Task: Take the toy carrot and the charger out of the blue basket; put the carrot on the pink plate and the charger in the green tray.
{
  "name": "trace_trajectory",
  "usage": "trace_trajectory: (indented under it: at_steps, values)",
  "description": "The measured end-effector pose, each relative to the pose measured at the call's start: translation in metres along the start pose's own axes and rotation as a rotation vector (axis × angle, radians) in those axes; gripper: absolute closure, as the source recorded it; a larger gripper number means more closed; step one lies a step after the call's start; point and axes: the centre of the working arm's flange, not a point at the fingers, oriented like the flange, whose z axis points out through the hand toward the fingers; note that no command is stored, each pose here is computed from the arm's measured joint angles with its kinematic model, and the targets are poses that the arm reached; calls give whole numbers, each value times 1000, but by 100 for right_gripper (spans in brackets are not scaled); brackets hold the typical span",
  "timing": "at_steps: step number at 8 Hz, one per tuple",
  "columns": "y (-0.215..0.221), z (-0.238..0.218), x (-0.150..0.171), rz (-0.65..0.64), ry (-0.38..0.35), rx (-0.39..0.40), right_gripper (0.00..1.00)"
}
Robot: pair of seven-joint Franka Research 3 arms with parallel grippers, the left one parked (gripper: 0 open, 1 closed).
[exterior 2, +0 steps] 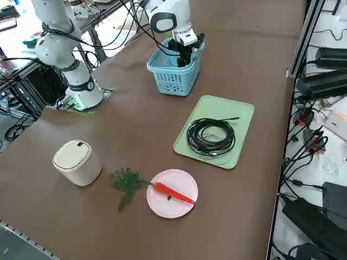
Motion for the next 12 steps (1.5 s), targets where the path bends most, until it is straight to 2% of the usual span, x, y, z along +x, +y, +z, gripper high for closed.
trace_trajectory:
  at_steps: [4,6,7,8,9,10,12]
  values:
    - [-1,14,1,-23,11,2,3]
    - [0,19,2,-38,22,-1,12]
    - [0,21,2,-45,22,-1,35]
    - [1,23,2,-52,21,-1,48]
    - [2,23,2,-57,21,-2,52]
    - [3,23,3,-60,22,-3,76]
    - [3,20,5,-67,27,-1,92]
